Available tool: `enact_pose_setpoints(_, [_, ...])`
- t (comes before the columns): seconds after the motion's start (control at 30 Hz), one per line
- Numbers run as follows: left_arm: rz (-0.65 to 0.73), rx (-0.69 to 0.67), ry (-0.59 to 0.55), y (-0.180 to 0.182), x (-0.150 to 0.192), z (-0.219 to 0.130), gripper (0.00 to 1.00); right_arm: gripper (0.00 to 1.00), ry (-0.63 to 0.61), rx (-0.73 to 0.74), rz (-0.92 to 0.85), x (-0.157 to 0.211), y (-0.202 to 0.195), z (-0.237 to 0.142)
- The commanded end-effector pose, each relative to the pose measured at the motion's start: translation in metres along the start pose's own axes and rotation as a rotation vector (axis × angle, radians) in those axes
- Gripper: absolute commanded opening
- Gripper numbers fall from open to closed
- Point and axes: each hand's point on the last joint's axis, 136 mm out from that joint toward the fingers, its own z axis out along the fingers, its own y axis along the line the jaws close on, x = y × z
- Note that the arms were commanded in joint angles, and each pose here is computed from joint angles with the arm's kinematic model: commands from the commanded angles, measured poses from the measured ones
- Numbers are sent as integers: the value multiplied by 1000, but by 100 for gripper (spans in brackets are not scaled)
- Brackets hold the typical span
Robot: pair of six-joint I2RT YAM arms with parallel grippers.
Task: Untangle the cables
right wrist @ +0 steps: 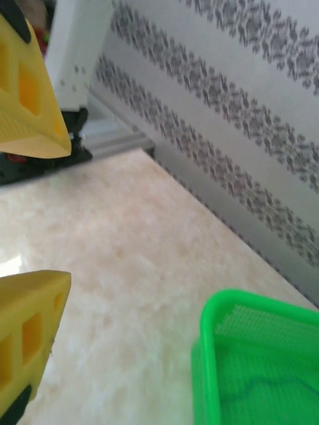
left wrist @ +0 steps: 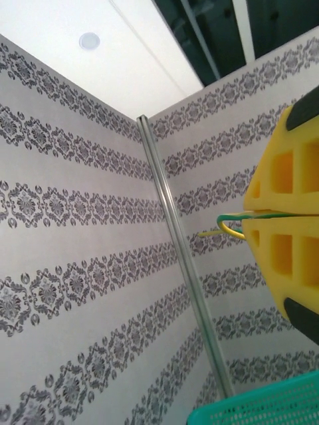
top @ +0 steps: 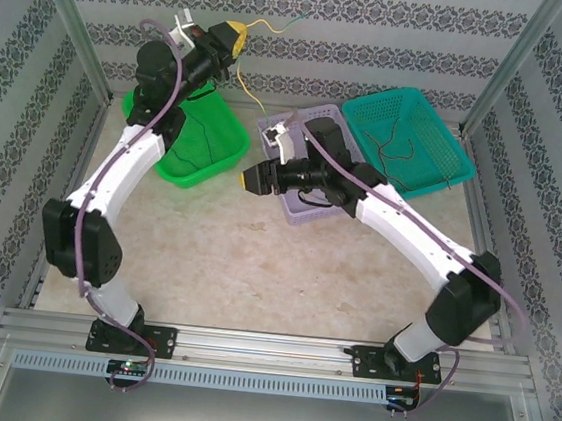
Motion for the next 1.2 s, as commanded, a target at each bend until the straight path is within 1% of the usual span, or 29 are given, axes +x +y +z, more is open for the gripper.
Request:
enact_pose_setpoints(0.0, [120,-197,-38,27,9,-14,0,55,-105,281,-198,-20,-4,-28])
enact_pose_setpoints(0.13, [175,-270,-56,26,14,-22,0,58,-166,523,-301,-39,-9,-48])
enact_pose_setpoints(0.2, [207,-304,-70,23,16,-26,0,59,-184,595,-358,-49,-7,-55])
enact_pose_setpoints(0.37, [241,-369,-79,22,24,-30,0,64,-218,678,-462,-74,3,-48])
enact_pose_setpoints(0.5, [244,-387,-64,24,35,-29,0,64,-228,657,-473,-97,6,-28])
enact_pose_setpoints(0.6, [242,-382,-60,23,38,-29,0,62,-196,688,-435,-105,-9,-12])
enact_pose_setpoints(0.63, [242,-380,-62,22,38,-29,0,59,-181,708,-413,-105,-18,-8])
enact_pose_setpoints(0.7, [242,-376,-58,20,39,-29,0,51,-171,698,-384,-107,-28,-3])
enact_pose_setpoints(0.73, [243,-378,-55,19,40,-30,0,44,-171,680,-386,-110,-29,1])
enact_pose_setpoints(0.77, [242,-378,-52,19,42,-30,0,33,-170,667,-394,-111,-28,5])
enact_pose_setpoints(0.8, [241,-378,-52,18,42,-31,0,12,-171,659,-403,-114,-27,6])
enact_pose_setpoints(0.83, [243,-378,-52,18,42,-32,0,0,-171,652,-403,-115,-27,6])
enact_pose_setpoints(0.9, [241,-376,-52,15,43,-34,0,0,-176,623,-394,-117,-25,4])
enact_pose_setpoints(0.93, [238,-377,-54,14,43,-35,2,0,-181,606,-388,-117,-24,1])
enact_pose_setpoints(0.97, [235,-382,-55,13,43,-36,16,0,-186,583,-374,-117,-24,-2])
enact_pose_setpoints(1.0, [233,-386,-60,9,41,-38,36,0,-196,559,-353,-117,-25,-6])
enact_pose_setpoints(1.07, [230,-430,-70,4,39,-47,68,0,-215,508,-295,-116,-29,-15])
enact_pose_setpoints(1.1, [225,-471,-77,4,37,-54,76,0,-230,479,-261,-117,-32,-21])
enact_pose_setpoints(1.17, [192,-568,-94,12,36,-72,82,0,-255,443,-211,-119,-38,-30])
